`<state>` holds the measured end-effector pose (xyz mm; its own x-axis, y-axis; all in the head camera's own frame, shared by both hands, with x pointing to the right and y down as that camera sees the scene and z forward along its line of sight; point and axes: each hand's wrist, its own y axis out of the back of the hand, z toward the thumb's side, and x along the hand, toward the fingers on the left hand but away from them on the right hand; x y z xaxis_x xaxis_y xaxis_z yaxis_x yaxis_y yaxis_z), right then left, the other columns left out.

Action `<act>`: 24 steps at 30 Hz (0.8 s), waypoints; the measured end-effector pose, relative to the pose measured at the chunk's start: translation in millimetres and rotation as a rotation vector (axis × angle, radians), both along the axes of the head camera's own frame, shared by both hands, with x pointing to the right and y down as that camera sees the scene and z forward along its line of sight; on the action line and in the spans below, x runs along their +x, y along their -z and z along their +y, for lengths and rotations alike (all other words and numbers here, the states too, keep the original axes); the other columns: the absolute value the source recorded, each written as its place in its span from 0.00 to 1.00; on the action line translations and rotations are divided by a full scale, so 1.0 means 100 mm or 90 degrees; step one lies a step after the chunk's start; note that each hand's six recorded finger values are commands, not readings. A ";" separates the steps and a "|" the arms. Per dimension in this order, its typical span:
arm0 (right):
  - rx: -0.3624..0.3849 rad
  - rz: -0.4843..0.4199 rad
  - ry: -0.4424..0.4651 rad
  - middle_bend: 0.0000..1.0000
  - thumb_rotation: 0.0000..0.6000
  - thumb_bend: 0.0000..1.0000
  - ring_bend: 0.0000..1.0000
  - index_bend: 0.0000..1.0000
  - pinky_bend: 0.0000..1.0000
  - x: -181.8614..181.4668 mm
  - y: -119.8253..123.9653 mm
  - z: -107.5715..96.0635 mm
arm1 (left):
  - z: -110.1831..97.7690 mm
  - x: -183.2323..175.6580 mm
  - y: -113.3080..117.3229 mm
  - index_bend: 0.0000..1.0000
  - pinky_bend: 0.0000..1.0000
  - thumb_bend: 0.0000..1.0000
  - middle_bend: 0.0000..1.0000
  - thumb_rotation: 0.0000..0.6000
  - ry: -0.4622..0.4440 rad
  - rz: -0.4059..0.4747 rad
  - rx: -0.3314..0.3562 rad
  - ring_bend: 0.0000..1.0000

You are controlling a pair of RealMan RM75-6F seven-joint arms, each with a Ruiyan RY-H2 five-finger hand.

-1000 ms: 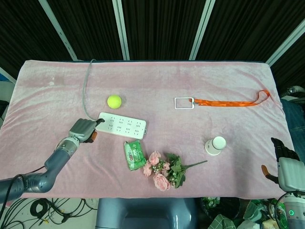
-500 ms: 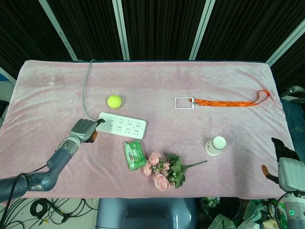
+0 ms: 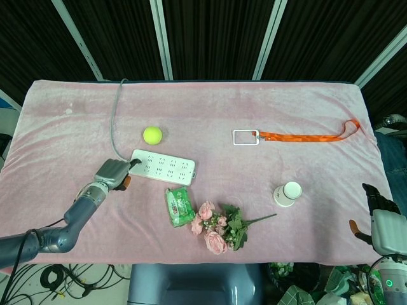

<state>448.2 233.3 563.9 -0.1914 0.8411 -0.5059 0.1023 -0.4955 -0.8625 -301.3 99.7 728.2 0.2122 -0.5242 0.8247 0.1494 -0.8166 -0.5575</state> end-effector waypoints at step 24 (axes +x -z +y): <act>0.000 -0.002 -0.003 0.09 1.00 0.23 0.19 0.03 0.20 0.00 0.00 0.00 | -0.27 0.26 1.00 0.19 0.04 0.25 0.11 1.00 0.014 0.175 0.276 0.00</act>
